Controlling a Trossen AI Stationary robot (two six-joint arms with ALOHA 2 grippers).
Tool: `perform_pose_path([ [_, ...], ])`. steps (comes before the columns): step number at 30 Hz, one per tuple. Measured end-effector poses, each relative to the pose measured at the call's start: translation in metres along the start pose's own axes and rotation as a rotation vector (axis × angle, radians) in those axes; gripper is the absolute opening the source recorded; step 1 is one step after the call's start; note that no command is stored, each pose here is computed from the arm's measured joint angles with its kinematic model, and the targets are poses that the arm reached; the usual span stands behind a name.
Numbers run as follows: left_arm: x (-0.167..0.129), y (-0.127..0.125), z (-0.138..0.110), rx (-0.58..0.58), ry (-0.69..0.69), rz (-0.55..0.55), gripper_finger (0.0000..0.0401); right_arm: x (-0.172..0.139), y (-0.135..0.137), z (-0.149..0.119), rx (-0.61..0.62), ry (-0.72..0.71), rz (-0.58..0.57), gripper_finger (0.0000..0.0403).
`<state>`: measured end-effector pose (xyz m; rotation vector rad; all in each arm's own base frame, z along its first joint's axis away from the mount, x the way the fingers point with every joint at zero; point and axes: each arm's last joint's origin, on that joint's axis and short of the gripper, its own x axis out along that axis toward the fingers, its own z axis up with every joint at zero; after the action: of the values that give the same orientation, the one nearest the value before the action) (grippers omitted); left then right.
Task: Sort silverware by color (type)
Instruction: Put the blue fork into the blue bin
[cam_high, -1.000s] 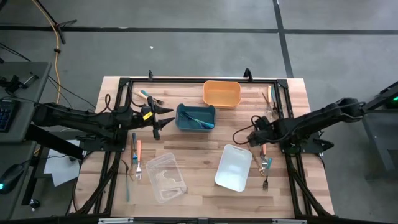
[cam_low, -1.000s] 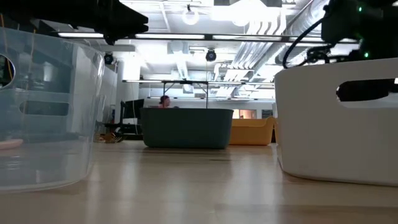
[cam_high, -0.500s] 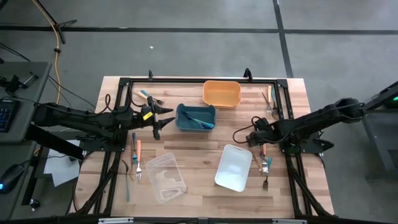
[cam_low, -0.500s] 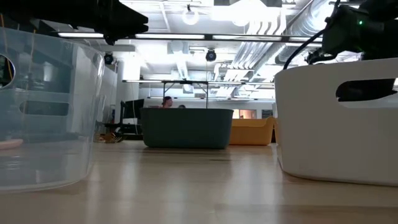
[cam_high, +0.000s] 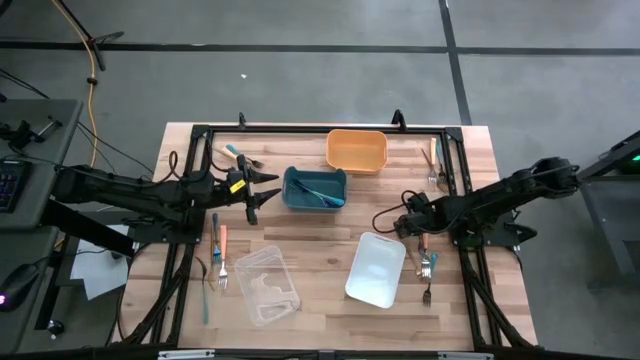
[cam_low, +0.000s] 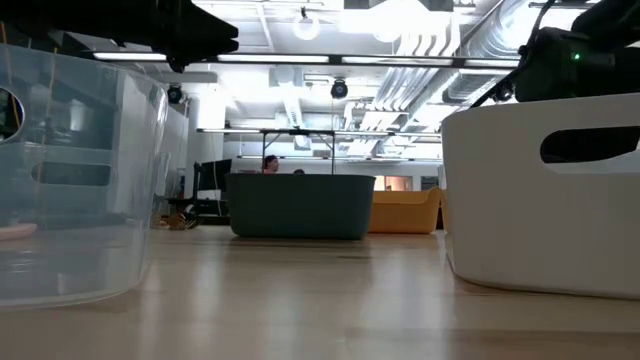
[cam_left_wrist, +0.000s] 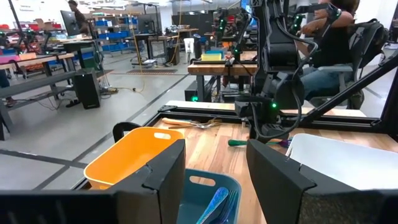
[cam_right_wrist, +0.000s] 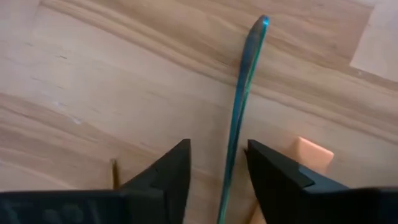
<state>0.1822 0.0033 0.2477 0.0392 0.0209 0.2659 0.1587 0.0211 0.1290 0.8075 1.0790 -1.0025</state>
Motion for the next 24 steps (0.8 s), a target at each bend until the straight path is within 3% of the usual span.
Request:
perform_pose_path([
  [8,0.000,0.000,0.000,0.000,0.000,0.000,0.0161,0.000,0.001,0.000,-0.015,-0.001,0.003,0.0010],
  [15,0.000,0.000,0.000,0.000,0.000,0.000,0.0161,-0.009,0.005,0.004,-0.075,0.000,-0.028,0.0005],
  [20,0.000,0.000,0.000,0.000,0.000,0.000,0.0161,-0.032,0.016,0.017,-0.143,-0.036,-0.059,0.0005],
  [24,0.000,0.000,0.000,0.000,0.000,0.000,0.0161,-0.060,0.033,0.034,-0.217,-0.112,-0.019,0.0005],
])
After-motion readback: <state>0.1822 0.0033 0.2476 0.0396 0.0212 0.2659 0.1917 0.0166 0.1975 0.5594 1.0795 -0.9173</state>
